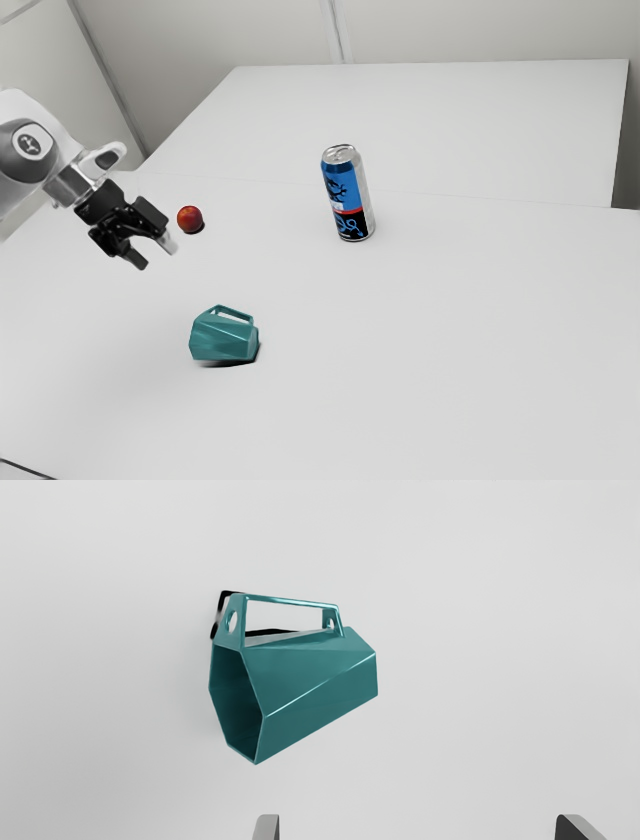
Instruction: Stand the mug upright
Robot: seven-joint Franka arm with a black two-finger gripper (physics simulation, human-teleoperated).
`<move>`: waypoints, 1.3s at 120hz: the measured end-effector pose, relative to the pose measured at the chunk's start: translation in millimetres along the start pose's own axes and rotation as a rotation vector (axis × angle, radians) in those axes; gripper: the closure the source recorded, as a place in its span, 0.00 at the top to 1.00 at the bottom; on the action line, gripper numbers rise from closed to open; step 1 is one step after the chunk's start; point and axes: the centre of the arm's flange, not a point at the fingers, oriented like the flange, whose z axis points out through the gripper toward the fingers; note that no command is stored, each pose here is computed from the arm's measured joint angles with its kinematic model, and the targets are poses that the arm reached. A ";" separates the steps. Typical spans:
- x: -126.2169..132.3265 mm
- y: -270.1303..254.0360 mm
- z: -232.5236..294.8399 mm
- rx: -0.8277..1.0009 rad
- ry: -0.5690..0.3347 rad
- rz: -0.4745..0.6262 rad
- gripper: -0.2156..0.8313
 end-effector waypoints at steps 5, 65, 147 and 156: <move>-3.1 -11.7 10.8 -0.030 0.010 -0.022 0.79; -20.9 -90.6 112.1 -0.241 0.108 -0.188 0.79; -29.3 -90.2 163.8 -0.444 0.097 -0.128 0.79; -30.6 -89.1 169.1 -0.465 0.092 -0.122 0.79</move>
